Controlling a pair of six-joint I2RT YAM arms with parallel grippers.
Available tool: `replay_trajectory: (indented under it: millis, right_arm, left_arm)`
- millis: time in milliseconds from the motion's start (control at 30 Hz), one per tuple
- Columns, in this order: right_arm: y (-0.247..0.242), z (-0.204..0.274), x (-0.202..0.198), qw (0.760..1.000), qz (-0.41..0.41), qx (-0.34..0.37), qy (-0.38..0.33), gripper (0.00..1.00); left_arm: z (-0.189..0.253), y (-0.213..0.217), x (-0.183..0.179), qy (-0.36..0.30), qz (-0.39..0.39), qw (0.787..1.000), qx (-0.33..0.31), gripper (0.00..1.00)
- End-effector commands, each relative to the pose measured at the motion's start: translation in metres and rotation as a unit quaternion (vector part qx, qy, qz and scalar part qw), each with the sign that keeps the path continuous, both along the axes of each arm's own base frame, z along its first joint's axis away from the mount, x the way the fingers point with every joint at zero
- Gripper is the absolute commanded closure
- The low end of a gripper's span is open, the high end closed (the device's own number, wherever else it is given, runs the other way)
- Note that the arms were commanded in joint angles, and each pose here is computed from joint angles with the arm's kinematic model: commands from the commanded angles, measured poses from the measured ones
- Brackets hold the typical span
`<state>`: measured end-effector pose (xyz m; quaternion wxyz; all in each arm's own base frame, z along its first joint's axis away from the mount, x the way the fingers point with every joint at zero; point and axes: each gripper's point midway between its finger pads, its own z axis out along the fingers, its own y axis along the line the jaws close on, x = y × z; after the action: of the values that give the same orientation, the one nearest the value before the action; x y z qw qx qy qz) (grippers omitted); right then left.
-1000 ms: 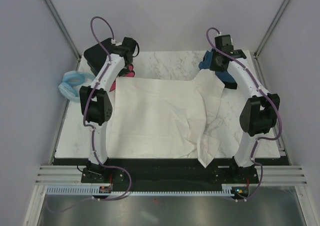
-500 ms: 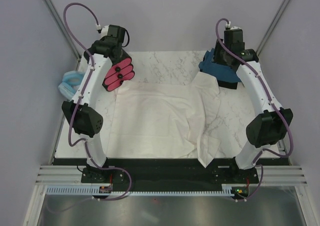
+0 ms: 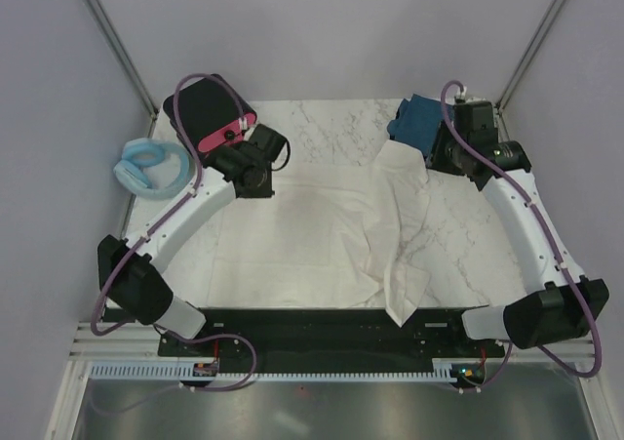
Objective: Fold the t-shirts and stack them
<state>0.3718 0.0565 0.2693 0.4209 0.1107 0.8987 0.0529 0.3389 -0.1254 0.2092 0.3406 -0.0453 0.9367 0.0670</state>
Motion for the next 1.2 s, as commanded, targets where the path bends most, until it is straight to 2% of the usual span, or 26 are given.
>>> replay_trajectory:
  millis: [0, 133, 233, 467, 600, 667, 700, 733, 767, 833, 933, 967, 1167]
  right_arm:
    - [0.013, -0.052, -0.058, 0.995, 0.008, 0.042, 0.085, 0.56]
    - [0.023, -0.093, -0.07, 0.991, 0.022, 0.039, 0.125, 0.58]
    - [0.03, -0.131, -0.072, 0.987, 0.037, 0.025, 0.157, 0.54]
    - [0.038, -0.187, -0.057, 0.981, 0.04, 0.012, 0.187, 0.54]
    - [0.039, -0.205, -0.047, 0.98, 0.042, -0.006, 0.196, 0.56]
    - [0.041, -0.207, -0.04, 0.981, 0.043, -0.009, 0.191, 0.55]
    - [0.041, -0.207, -0.037, 0.981, 0.045, -0.01, 0.188, 0.55]
    - [0.041, -0.211, -0.035, 0.98, 0.045, -0.014, 0.193, 0.55]
    - [0.041, -0.216, -0.034, 0.978, 0.046, -0.017, 0.201, 0.58]
    - [0.04, -0.232, -0.038, 0.97, 0.05, -0.029, 0.237, 0.64]
    - [0.038, -0.246, -0.043, 0.963, 0.05, -0.043, 0.263, 0.88]
    - [0.038, -0.248, -0.045, 0.961, 0.049, -0.046, 0.269, 1.0]
    - [0.024, -0.248, -0.056, 0.953, 0.038, -0.079, 0.29, 1.0]
  left_arm:
    - [-0.033, -0.028, -0.042, 0.026, -0.028, 0.996, -0.083, 0.64]
    - [-0.066, -0.032, -0.055, 0.064, -0.044, 0.995, -0.067, 0.67]
    - [-0.081, -0.034, -0.056, 0.088, -0.057, 0.993, -0.047, 0.68]
    - [-0.097, -0.05, -0.058, 0.12, -0.073, 0.988, -0.062, 0.67]
    - [-0.115, -0.054, -0.066, 0.147, -0.08, 0.985, -0.049, 0.82]
    - [-0.12, -0.054, -0.07, 0.155, -0.076, 0.984, -0.048, 0.84]
    - [-0.122, -0.055, -0.071, 0.158, -0.076, 0.983, -0.048, 0.92]
    - [-0.125, -0.055, -0.072, 0.162, -0.076, 0.983, -0.049, 0.94]
    - [-0.131, -0.055, -0.075, 0.173, -0.075, 0.981, -0.046, 0.98]
    - [-0.14, -0.056, -0.078, 0.188, -0.07, 0.979, -0.047, 0.98]
    - [-0.155, -0.06, -0.083, 0.209, -0.065, 0.974, -0.055, 0.98]
    - [-0.158, -0.062, -0.083, 0.212, -0.066, 0.973, -0.06, 0.98]
    - [-0.191, -0.065, -0.097, 0.271, -0.054, 0.959, -0.056, 0.98]
